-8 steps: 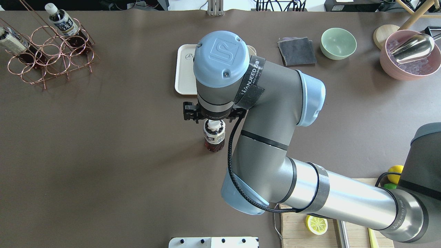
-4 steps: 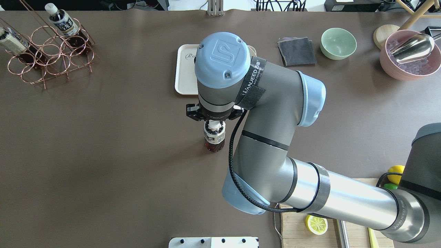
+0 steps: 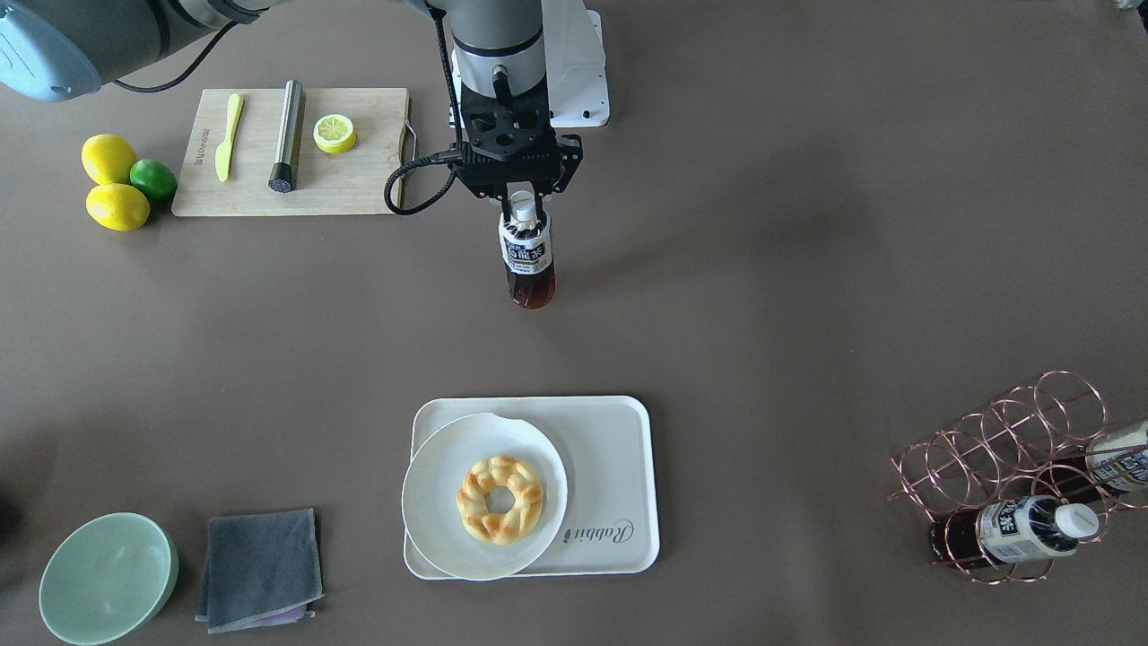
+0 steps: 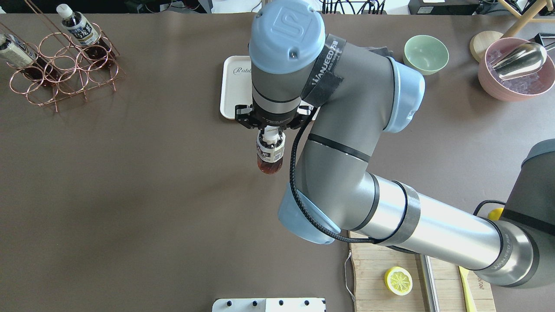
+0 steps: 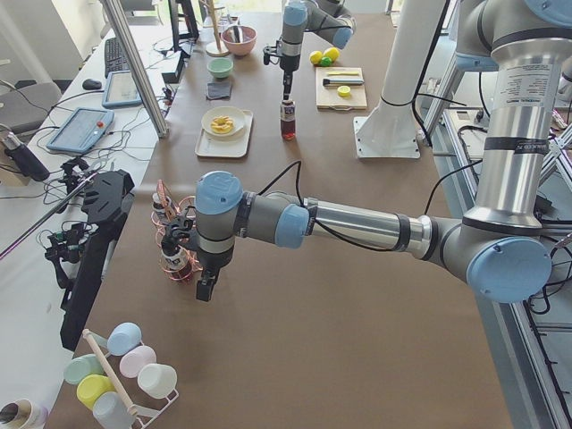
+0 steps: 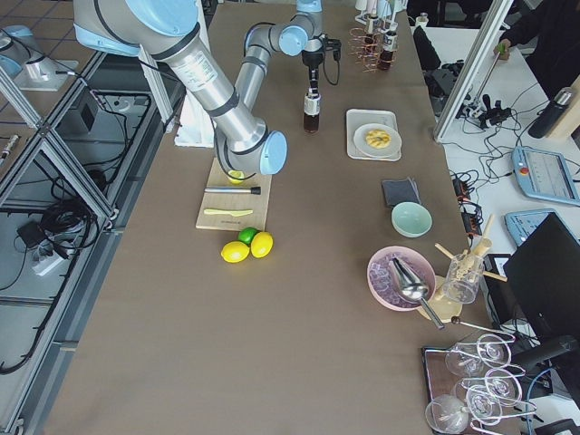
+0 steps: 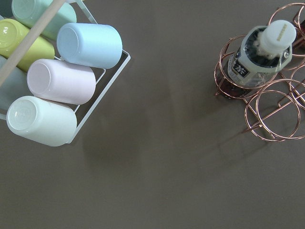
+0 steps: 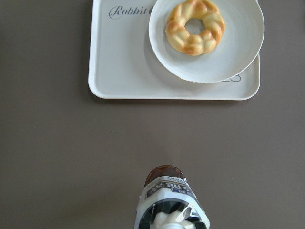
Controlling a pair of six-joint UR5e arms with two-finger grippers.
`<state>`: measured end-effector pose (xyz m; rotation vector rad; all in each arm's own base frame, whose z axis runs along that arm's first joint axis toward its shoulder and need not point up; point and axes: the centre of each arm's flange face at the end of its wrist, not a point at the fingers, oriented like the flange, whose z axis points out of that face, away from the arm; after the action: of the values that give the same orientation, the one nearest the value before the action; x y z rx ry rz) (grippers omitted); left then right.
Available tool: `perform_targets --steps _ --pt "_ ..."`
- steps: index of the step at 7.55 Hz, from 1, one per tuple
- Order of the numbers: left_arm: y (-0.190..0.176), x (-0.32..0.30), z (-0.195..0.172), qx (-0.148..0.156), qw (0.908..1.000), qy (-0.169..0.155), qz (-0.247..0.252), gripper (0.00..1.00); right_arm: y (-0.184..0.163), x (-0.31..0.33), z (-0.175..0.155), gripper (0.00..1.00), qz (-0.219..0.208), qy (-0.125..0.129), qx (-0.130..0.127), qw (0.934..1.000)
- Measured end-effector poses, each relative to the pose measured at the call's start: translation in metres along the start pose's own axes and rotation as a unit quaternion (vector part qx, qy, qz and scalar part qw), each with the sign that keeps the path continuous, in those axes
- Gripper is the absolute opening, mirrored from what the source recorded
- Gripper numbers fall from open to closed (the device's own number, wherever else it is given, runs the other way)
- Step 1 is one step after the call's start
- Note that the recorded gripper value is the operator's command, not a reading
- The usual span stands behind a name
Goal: Place tea on tray
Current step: 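Lift the bottle with the right gripper and lower it onto the white tray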
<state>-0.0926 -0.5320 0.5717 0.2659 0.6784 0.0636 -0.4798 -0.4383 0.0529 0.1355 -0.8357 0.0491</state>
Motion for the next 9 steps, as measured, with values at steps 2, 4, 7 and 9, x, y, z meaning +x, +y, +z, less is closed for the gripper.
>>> perform_targets --steps 2,4,7,9 --pt "0.000 0.000 0.000 0.000 1.0000 0.000 0.000 0.98 -0.032 -0.014 -0.040 0.00 0.015 -0.002 -0.002 0.9999" --pt "0.001 0.000 0.001 -0.001 1.0000 0.000 -0.001 0.98 -0.084 -0.052 -0.051 0.00 0.024 0.015 -0.008 0.9996" --pt "0.003 -0.004 0.005 -0.006 1.0000 0.000 -0.005 0.98 -0.178 -0.068 -0.028 0.00 0.032 0.016 0.007 0.9993" --pt "0.004 -0.009 0.012 -0.012 0.9999 0.001 -0.010 0.98 -0.221 -0.072 -0.008 0.00 0.035 0.017 0.016 0.9991"
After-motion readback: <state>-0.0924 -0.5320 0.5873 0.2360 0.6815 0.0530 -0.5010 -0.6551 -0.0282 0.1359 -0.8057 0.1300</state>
